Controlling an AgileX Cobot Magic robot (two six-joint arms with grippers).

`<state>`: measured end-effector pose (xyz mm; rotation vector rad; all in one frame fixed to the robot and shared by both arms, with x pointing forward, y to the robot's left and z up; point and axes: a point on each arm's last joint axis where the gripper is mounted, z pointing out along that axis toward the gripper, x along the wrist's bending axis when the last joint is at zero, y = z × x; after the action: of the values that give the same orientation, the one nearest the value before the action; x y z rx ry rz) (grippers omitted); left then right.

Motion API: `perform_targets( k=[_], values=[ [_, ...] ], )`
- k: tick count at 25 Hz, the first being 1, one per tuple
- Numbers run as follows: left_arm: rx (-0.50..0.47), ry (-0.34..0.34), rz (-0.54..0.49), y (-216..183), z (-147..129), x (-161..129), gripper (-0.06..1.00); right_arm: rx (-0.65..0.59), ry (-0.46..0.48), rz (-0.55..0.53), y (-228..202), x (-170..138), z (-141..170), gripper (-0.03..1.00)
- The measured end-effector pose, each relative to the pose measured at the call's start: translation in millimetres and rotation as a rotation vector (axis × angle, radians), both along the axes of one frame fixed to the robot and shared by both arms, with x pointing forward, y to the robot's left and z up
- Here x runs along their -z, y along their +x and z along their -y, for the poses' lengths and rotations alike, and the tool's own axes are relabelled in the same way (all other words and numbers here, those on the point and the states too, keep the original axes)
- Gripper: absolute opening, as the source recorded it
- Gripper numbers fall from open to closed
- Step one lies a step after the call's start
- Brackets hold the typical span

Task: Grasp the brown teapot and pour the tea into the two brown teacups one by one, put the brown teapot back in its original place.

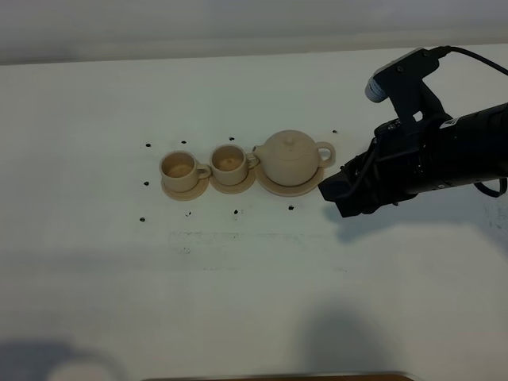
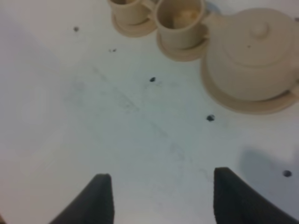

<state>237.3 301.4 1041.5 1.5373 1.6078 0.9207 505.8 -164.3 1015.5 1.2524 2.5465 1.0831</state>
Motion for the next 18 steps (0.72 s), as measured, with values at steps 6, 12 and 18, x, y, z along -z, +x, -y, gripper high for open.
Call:
perform_targets(
  k=[6, 12, 18],
  values=[
    [0.0, 0.0, 0.0, 0, 0, 0, 0.48, 0.065, -0.043, 0.015, 4, 2, 5, 0.46],
    [0.0, 0.0, 0.0, 0, 0, 0, 0.48, 0.105, -0.112, -0.028, 14, 17, 8, 0.46],
    [0.001, 0.001, -0.001, 0, 0, 0, 0.48, 0.113, -0.276, -0.039, 37, 15, 5, 0.46]
  ],
)
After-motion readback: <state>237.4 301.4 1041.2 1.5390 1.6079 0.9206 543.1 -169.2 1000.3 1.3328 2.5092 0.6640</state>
